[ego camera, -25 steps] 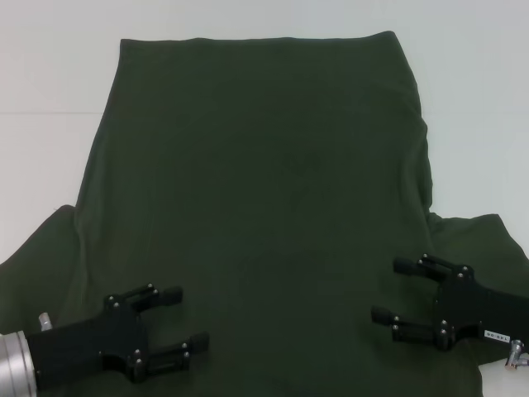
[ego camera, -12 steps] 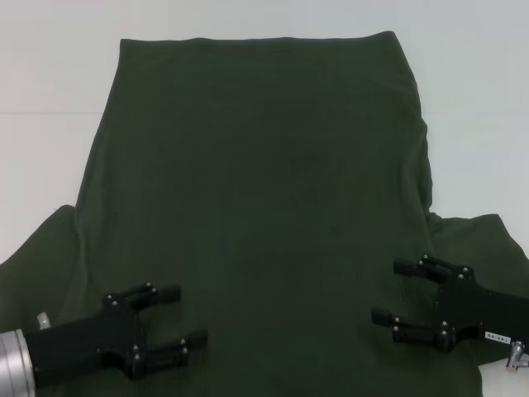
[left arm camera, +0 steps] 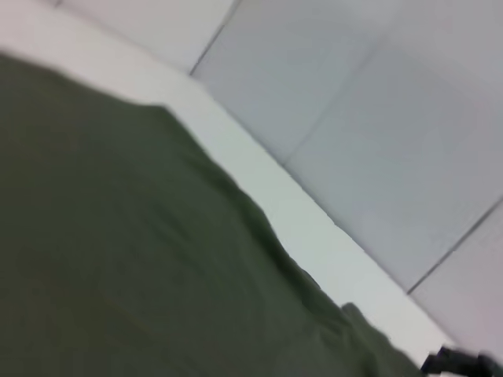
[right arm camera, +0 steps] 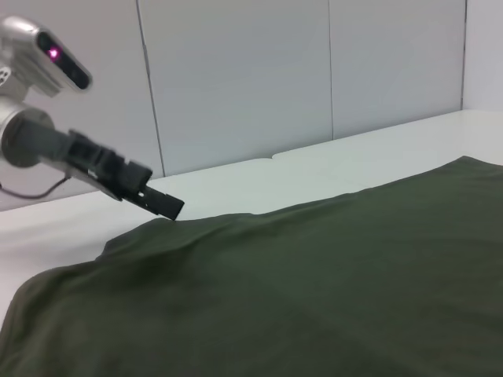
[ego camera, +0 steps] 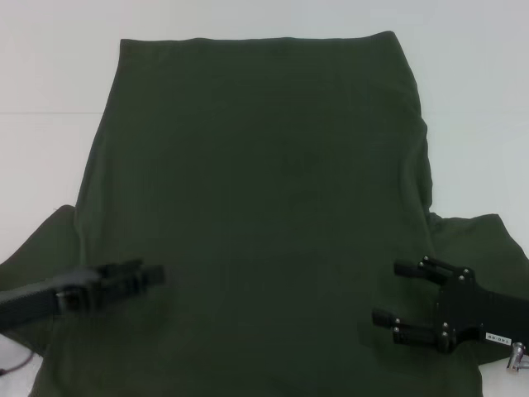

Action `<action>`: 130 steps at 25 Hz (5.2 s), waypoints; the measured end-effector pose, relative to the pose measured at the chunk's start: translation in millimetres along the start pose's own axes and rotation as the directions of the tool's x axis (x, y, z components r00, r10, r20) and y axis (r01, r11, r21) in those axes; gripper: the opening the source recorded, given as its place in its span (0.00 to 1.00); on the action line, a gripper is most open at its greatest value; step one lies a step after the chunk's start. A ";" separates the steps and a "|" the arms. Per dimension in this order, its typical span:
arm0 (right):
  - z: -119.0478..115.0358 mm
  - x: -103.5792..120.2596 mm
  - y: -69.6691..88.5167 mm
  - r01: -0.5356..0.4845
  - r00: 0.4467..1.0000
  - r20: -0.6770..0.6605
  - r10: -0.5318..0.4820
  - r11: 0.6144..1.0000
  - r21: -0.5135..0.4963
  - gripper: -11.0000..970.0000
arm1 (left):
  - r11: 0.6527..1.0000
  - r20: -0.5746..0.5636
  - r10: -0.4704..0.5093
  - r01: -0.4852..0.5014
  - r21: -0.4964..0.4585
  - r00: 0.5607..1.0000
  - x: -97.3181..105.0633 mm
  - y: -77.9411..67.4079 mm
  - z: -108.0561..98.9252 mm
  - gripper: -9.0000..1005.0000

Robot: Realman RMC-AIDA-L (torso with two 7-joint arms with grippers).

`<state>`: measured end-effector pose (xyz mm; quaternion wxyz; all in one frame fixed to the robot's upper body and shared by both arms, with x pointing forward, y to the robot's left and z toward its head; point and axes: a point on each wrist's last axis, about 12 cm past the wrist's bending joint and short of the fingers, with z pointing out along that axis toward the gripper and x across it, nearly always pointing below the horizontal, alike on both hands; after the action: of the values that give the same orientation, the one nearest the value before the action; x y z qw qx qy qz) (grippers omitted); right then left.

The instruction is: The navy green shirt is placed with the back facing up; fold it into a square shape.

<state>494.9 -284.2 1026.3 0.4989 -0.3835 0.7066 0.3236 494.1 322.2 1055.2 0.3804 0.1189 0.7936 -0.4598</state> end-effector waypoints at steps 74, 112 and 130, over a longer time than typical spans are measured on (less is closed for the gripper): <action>13.0 -15.9 -6.3 0.008 1.000 0.026 -0.007 0.999 -0.038 0.92 | 0.698 -0.035 -0.503 0.381 -0.607 0.864 -62.3 60.2 -73.8 0.82; 12.4 -18.1 -4.3 0.009 0.999 0.044 -0.007 0.998 -0.059 0.92 | 0.737 -0.099 -0.492 0.353 -0.576 0.865 -65.0 54.8 -51.8 0.18; 11.4 -21.1 -5.1 0.009 0.998 0.069 -0.006 0.999 -0.054 0.92 | 0.710 -0.047 -0.463 0.339 -0.617 0.885 -75.6 57.6 -83.3 0.01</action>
<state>509.0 -272.5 1042.7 0.5135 -0.3882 0.6786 0.3537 535.5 434.3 1096.3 0.2076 -0.1367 0.9367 -0.2464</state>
